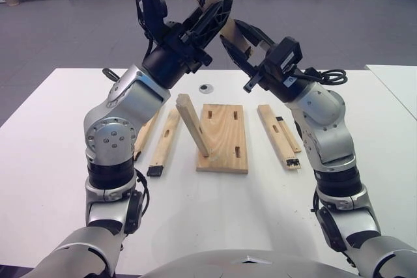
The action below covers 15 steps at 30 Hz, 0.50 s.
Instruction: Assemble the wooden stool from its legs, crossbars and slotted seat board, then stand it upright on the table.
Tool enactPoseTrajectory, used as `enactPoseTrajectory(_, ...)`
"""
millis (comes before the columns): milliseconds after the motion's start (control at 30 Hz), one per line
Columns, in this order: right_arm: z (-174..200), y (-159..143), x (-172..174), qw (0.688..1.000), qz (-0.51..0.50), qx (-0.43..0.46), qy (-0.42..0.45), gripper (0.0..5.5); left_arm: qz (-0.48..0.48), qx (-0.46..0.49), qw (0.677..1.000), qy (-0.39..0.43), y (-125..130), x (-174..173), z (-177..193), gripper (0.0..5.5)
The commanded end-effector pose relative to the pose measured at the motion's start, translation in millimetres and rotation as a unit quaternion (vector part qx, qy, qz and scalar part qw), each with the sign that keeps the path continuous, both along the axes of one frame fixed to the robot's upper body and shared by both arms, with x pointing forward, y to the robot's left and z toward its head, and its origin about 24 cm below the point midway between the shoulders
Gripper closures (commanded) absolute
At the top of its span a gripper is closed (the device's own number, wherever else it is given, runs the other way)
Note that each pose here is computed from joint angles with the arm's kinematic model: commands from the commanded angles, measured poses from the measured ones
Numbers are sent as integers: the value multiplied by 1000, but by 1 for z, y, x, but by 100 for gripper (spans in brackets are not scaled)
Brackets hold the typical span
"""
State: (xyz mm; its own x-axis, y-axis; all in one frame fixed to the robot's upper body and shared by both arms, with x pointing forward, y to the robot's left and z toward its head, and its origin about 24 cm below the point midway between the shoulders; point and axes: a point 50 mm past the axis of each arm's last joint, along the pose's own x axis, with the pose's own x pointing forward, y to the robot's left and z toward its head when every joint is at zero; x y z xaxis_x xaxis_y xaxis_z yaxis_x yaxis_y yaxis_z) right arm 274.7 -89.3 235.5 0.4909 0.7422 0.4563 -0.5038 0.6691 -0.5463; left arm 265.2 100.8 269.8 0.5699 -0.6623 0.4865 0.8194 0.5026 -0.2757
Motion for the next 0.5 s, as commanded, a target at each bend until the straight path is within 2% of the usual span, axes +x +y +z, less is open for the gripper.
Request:
enactPoseTrajectory(33,-4,0,0,1000,2,-10,5,419,-26,-6,1000,3,-4,-5,1,450)
enactPoseTrajectory(167,-4,0,0,1000,5,-12,6,419,-26,5,1000,11,-4,-4,-3,501)
enactPoseTrajectory(267,-5,0,0,1000,6,-12,9,419,-18,5,1000,7,-3,-2,-1,510)
enactPoseTrajectory(300,-6,1,0,1000,5,-13,13,378,-10,8,1000,5,-1,0,-1,510)
enactPoseTrajectory(400,-6,0,0,1000,-8,-8,13,325,46,39,998,-15,10,8,3,511)
enactPoseTrajectory(500,-1,-10,0,999,-25,23,20,319,99,38,994,-20,28,18,10,511)
